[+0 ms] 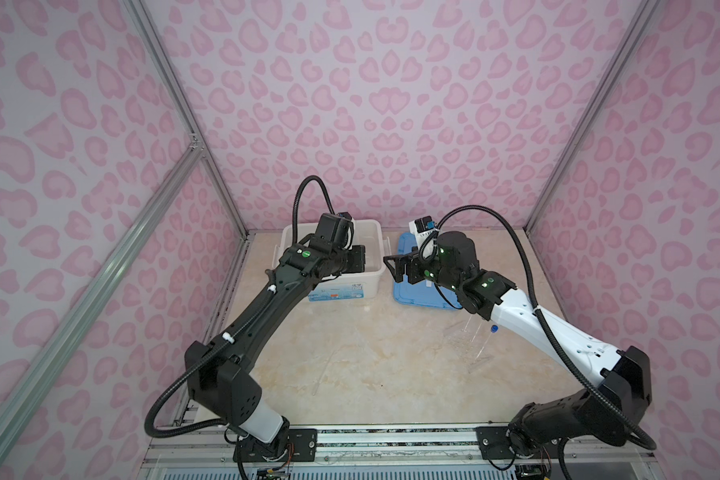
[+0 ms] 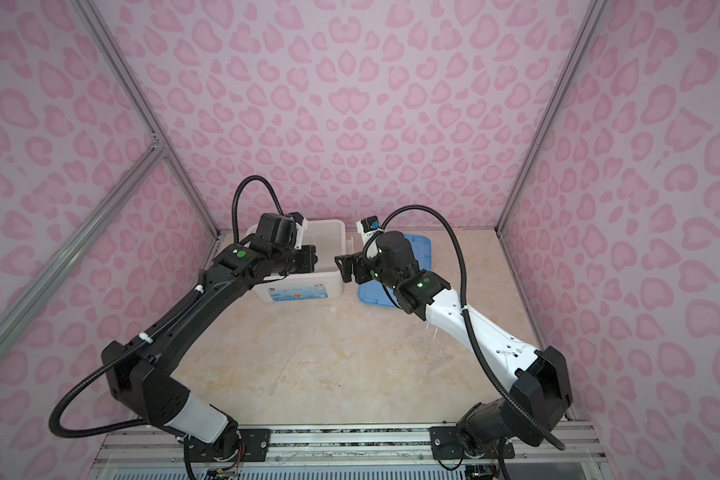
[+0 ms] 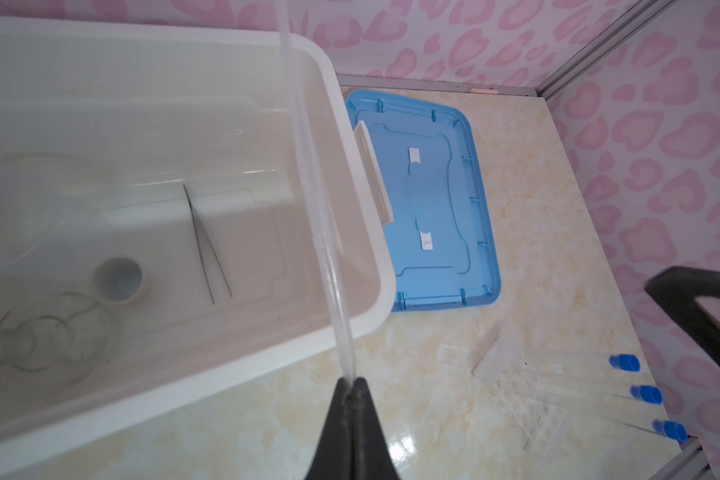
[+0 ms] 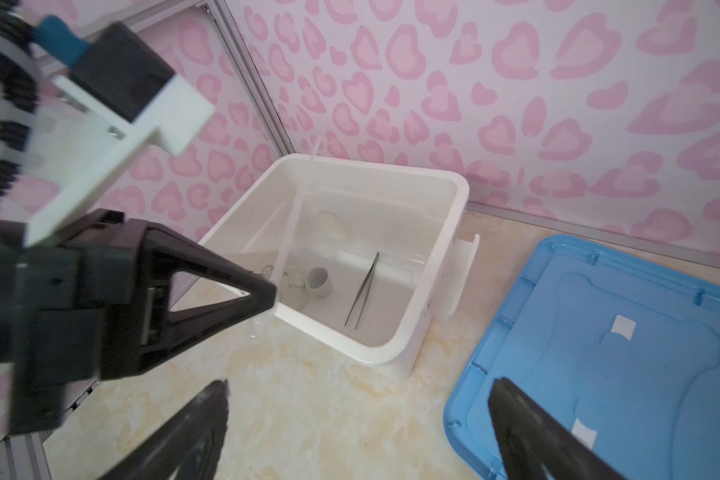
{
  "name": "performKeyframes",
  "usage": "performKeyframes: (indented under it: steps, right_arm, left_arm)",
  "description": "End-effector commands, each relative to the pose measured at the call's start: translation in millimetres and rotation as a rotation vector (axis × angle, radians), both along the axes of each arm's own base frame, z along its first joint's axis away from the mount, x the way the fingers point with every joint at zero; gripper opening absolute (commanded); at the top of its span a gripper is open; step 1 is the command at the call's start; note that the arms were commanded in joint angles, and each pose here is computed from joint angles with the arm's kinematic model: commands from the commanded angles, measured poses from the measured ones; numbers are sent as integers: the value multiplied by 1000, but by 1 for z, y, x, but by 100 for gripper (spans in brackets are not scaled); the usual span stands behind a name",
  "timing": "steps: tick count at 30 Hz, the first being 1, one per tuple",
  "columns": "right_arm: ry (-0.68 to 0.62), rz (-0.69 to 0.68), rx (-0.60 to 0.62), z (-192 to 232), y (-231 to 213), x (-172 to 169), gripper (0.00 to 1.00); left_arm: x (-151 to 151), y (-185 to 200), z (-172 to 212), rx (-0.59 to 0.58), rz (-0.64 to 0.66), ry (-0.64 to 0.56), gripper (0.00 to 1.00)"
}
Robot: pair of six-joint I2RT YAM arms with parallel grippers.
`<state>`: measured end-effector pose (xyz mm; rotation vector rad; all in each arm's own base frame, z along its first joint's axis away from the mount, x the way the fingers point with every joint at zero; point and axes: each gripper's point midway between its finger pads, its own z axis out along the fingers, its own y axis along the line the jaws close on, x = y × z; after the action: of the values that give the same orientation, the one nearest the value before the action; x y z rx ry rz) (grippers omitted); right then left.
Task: Organize the chemistry lab equipment
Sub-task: 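Lift the glass rod and carry it over the white bin with the left gripper, then lower the glass rod into the bin with the left gripper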
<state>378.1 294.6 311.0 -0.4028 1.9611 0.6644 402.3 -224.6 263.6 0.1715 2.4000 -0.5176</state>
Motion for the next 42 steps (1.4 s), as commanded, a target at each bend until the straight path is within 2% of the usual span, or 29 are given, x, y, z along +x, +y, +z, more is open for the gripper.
performKeyframes:
  steps: [1, 8, 11, 16, 23, 29, 36, 42]
  right_arm:
    - [54, 13, 21, -8, 7, 13, 97]
    - [90, 18, -27, -29, 18, 32, 96]
    - [106, 12, -38, -39, 19, 35, 96]
    - [118, 10, -56, -51, 19, 39, 95]
    - [155, 11, -97, -72, 19, 39, 95]
    - [153, 5, -104, -74, 16, 38, 95]
    - [144, -4, -93, -72, 15, 38, 95]
    - [137, -9, -99, -71, 12, 37, 95]
  left_arm:
    - [19, -4, -21, 52, -66, 54, 3]
    - [60, -9, -72, 102, -82, 128, 3]
    - [70, -12, -96, 80, -91, 181, 3]
    - [76, -19, -124, 56, -79, 238, 3]
    - [81, -16, -162, 87, -55, 300, 5]
    - [81, -18, -163, 75, -47, 303, 7]
    - [77, -24, -185, 53, -58, 356, 9]
    - [77, -25, -181, 41, -58, 351, 14]
